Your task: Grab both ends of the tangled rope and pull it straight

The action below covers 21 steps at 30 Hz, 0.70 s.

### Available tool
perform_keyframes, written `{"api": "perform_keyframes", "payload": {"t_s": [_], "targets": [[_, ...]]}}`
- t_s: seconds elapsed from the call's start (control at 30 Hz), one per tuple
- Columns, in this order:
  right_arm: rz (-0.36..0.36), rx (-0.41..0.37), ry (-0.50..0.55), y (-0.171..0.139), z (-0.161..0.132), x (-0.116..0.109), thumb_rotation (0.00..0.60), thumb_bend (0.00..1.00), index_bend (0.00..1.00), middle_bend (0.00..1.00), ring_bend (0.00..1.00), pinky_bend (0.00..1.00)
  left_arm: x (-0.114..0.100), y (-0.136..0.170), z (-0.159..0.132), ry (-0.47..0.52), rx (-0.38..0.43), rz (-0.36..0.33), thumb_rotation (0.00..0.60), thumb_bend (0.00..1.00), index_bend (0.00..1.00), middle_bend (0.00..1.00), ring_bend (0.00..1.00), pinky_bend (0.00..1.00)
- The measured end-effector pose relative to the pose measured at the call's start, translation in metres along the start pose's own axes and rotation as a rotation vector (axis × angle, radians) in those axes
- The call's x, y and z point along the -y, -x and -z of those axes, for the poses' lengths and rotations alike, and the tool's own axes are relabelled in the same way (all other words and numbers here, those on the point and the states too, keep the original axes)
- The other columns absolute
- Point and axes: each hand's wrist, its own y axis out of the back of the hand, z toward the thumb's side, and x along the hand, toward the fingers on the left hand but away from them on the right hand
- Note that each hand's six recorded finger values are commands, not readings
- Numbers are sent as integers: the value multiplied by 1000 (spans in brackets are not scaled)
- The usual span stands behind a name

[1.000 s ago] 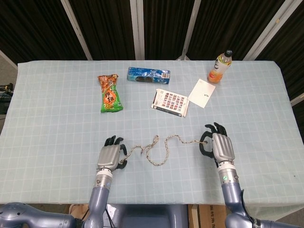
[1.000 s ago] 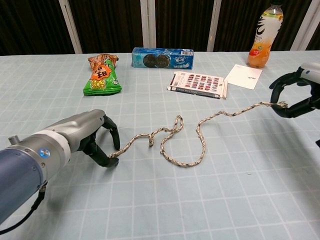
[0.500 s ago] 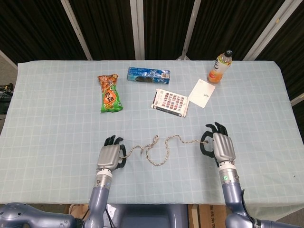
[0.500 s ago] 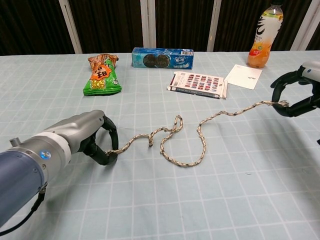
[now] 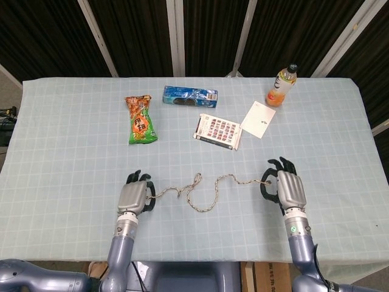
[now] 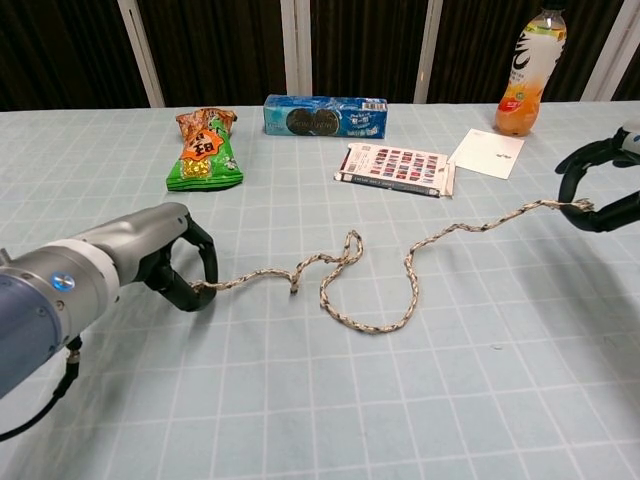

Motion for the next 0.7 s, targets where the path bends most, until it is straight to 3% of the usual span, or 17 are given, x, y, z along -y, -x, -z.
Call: {"api": "perform_keyframes", "payload": {"t_s": [0.4,0.7], "targets": [[55,52,-11,-10,34,-32,600,475,618,219,0,0,-60,1,45,-9,-27,-88,600,540,612,188,0,0],[89,102,1,-20,60,-51,600,475,618,219,0,0,-98,10,87,45,-70,-138,600,539,612,188,0,0]]}}
